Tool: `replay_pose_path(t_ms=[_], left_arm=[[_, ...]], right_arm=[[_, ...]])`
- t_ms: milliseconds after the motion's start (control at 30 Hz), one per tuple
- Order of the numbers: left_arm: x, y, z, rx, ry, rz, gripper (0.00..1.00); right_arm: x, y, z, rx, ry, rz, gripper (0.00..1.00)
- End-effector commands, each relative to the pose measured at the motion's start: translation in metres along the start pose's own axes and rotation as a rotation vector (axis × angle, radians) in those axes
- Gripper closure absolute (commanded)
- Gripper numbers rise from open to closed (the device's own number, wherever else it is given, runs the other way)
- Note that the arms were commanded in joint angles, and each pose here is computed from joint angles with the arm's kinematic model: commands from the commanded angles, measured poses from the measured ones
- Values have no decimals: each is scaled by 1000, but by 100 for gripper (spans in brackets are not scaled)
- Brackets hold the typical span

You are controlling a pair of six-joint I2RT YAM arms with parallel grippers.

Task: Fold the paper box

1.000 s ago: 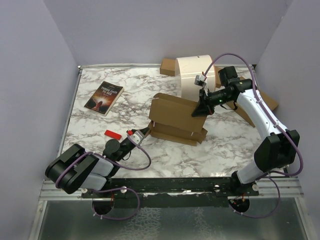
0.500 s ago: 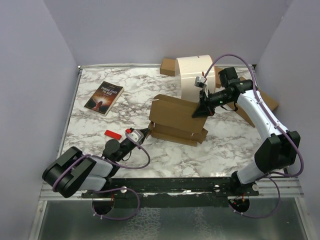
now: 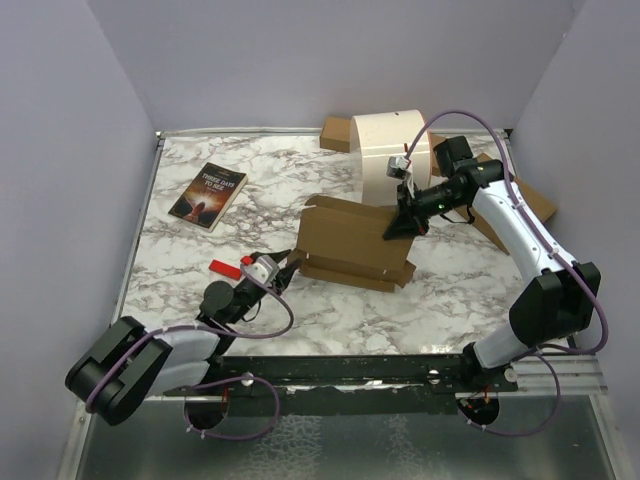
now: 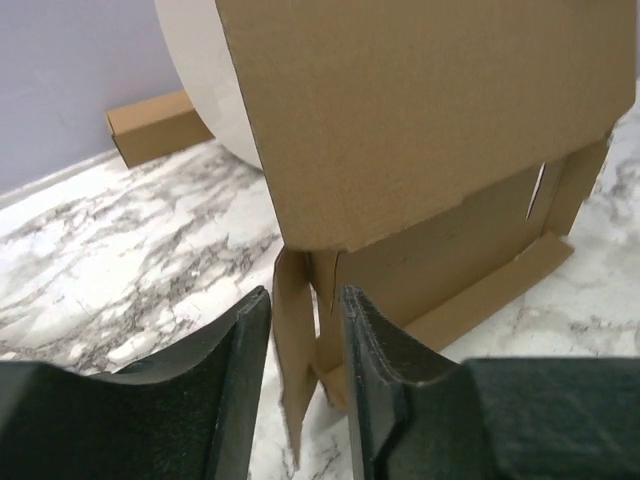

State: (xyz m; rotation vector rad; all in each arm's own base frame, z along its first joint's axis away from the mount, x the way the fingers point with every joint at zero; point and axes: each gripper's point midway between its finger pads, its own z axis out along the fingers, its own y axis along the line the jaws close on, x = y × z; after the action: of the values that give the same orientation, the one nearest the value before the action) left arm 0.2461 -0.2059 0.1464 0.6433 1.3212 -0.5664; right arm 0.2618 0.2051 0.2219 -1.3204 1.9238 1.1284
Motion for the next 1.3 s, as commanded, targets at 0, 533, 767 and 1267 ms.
replay_pose_path(t_ms=[0,533,767,1267], left_arm=[[-1,1,-22,-55,-25,-64,58],[-17,66,-42,-447,93,-156,58],[11,67,-19,-352,213,-137,59],[27,13,2,102,144,-85,52]], right_arm=[[3,-1,-5,39,28,-26,99],[1,-4,-3,37,25,-21,99],[0,-3,-3,34,23,-21,99],[-1,-4,-3,29,26,-31,99]])
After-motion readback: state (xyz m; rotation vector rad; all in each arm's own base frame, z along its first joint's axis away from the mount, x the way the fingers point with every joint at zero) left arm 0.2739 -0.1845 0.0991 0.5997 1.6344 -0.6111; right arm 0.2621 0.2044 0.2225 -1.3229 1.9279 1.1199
